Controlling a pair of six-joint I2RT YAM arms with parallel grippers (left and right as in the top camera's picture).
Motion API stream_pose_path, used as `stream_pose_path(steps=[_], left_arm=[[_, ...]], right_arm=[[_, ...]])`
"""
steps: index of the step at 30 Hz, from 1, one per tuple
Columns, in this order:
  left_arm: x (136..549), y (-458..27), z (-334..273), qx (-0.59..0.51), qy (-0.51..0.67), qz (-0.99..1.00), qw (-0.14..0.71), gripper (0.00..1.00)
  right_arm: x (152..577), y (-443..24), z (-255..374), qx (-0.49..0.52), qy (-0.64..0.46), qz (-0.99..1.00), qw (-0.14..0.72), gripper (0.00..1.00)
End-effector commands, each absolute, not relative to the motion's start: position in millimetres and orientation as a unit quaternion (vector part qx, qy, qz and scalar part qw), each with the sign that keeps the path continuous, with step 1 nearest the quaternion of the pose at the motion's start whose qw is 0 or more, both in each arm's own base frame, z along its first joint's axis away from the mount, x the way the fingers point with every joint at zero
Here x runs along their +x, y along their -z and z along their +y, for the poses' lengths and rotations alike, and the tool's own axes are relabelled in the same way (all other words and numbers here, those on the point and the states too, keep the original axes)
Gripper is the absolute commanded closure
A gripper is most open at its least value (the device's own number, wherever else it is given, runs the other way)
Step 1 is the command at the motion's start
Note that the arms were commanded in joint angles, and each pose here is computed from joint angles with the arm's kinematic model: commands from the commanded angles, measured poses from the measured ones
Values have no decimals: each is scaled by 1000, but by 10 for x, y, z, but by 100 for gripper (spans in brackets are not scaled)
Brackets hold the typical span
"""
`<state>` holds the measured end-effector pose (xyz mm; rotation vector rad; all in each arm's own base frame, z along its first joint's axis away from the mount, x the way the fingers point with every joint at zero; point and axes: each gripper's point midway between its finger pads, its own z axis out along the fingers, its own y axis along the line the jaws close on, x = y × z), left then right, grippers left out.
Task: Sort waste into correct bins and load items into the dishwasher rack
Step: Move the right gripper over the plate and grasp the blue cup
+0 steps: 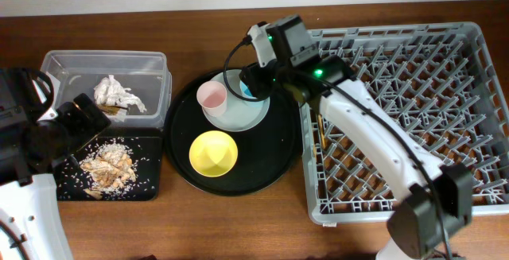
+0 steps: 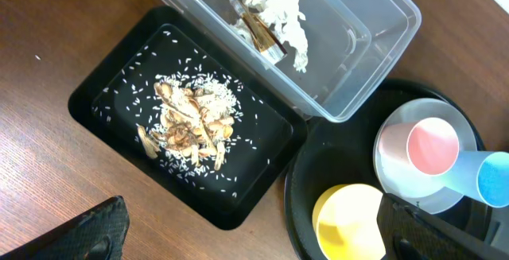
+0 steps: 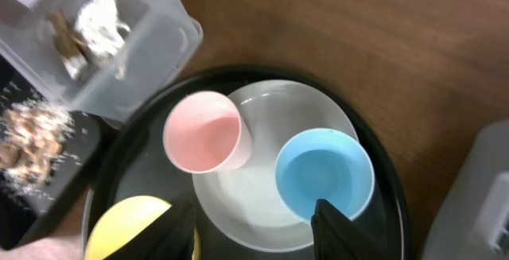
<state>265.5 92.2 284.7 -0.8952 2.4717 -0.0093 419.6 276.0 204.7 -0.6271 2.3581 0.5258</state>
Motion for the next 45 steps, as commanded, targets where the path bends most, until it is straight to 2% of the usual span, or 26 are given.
stream_pose_path(steps=[1,5,9,14,27,34,36,45], left_arm=[[2670,-2871,933,-334,5,907,257,1],[2669,-2871,933,-334,5,907,257,1],[2669,-2871,932,-334,5,907,257,1],[2669,-2871,933,-334,5,907,257,1],[2669,-2871,933,-334,5,907,257,1],[2669,-2871,933,-334,5,907,257,0],[2669,-2871,933,-334,5,907,257,1],[2669,-2871,933,-334,5,907,257,1]], right_arm=[[4264,-1653,2787,-269,-184,900,290,55],[4362,-1178,2843,-279,-175,907,261,58],[4391,-1005,2859,-279,-172,911,251,59],[4360,-903,2844,-282,-169,914,237,75],[4200,-790,2756,-280,-160,926,196,74],[4217,-800,2765,-362,-142,896,214,73],[4236,-812,2778,-379,-139,888,222,70],[4188,-827,2918,-397,-141,878,229,69]])
